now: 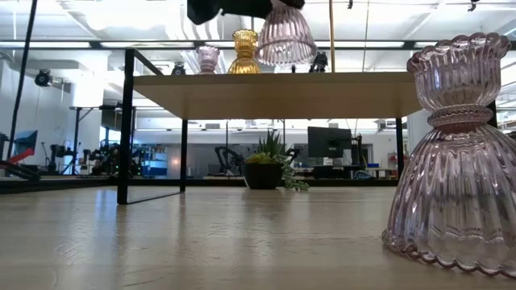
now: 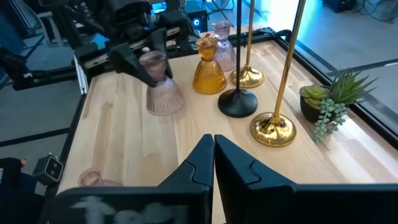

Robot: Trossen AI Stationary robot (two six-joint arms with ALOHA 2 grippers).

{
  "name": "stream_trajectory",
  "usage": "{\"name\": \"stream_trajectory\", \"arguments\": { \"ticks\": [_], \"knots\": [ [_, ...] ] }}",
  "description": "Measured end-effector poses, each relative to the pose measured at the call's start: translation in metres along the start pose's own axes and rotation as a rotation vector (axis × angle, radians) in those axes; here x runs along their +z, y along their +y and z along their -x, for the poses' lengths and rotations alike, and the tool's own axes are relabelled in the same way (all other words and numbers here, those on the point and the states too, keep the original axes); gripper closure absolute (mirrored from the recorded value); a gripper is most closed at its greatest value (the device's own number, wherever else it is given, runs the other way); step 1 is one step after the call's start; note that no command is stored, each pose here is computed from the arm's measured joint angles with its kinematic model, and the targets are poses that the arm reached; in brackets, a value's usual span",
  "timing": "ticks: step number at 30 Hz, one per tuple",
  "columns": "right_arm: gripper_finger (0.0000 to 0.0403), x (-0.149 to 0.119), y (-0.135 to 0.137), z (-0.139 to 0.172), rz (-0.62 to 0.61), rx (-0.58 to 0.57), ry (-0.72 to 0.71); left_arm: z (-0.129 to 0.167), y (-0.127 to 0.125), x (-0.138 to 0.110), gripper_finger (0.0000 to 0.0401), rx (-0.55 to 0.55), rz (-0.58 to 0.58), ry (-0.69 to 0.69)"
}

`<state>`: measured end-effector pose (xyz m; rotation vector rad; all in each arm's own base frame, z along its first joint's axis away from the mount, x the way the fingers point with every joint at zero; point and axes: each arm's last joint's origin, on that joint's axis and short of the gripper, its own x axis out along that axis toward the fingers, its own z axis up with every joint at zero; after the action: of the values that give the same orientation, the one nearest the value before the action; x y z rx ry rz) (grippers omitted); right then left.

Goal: Pick & Place candle stick holders
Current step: Put the left pink glass candle holder on the shelf

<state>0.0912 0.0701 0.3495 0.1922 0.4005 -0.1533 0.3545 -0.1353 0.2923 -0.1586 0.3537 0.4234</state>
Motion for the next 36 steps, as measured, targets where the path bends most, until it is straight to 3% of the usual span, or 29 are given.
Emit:
{"name": "stream_trajectory", "arguments": {
  "ticks": [17,36],
  "knots": [
    [0.0394,-0.002,-0.007,0.004,0.017,0.012,0.03,-0.033,0.008,0.002,0.0274,0.098,0.027,-0.002],
    [0.0394,-0.003,-0.006,0.004,0.017,0.029,0.045,-0.043,0.018,0.003,0.0275,0.138,0.026,0.006]
  ]
}}
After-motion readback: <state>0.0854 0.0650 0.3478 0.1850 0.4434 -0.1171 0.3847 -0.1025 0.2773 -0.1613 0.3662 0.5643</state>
